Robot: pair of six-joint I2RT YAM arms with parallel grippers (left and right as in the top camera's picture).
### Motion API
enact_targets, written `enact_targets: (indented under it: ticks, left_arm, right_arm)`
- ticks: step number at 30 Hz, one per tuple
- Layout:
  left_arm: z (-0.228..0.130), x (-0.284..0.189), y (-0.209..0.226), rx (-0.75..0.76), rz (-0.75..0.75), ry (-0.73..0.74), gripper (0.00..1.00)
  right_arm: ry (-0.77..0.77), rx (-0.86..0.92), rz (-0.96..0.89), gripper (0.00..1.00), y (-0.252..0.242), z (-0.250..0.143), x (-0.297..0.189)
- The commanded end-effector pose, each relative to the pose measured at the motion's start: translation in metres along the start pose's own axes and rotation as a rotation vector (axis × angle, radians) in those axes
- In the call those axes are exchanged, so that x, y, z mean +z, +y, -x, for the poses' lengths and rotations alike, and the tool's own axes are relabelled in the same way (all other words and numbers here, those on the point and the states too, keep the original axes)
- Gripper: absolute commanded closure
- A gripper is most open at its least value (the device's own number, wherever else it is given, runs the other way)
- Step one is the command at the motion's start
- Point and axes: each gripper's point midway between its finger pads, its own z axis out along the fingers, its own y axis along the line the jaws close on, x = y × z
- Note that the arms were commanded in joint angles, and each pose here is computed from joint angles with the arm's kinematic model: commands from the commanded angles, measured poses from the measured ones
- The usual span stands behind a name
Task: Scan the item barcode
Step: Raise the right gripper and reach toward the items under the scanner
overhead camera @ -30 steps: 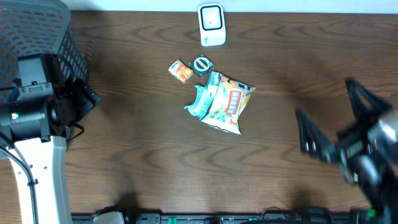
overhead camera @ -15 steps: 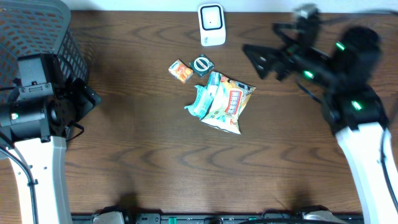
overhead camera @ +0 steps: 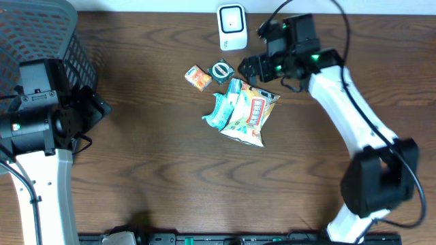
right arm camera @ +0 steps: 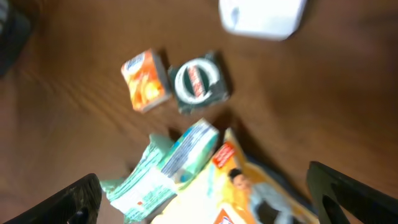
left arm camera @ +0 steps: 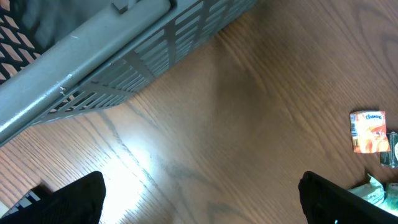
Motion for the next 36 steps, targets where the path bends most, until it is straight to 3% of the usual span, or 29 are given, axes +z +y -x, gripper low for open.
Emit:
enact_targets:
  ticks: [1,6,11,18,23,29,31,34,36]
  left_arm:
    - [0.001,0.0,0.001,-0.012,0.004,-0.002,0.02]
    - [0.001,0.0,0.001,-0.012,0.004,-0.003,0.02]
    - [0.001,0.0,0.001,-0.012,0.004,-0.003,0.02]
    - [0.001,0.0,0.001,-0.012,0.004,-0.002,0.02]
    - [0.001,0.0,0.001,-0.012,0.004,-0.003,0.03]
    - [0.001,0.0,0.001,-0.012,0.004,-0.002,0.02]
    - [0.001,0.0,0.001,-0.012,0.004,-0.003,0.03]
    - [0.001,0.0,0.001,-0.012,0.004,-0.003,0.03]
    - [0.001,0.0,0.001,-0.012,0.004,-0.003,0.03]
  right_arm:
    - [0.017,-0.002,0.201,0.01,0.033,-0.001,0.006]
    - [0.054,0.068,0.208,0.01,0.033,-0.01,0.028]
    - [0.109,0.199,-0.028,0.01,0.012,-0.029,0.055]
    - [0.119,0.167,-0.231,0.01,0.016,-0.044,0.078]
    - [0.104,0.195,-0.357,0.08,0.013,-0.052,0.088]
    - [0.146,0.248,-0.364,0.24,0.014,-0.073,0.112]
    - [0.163,0.248,-0.363,0.41,0.014,-0.079,0.118]
    - [0.157,0.244,-0.36,0.52,0.014,-0.078,0.12]
    - [0.142,0.243,-0.349,0.69,0.017,-0.073,0.119]
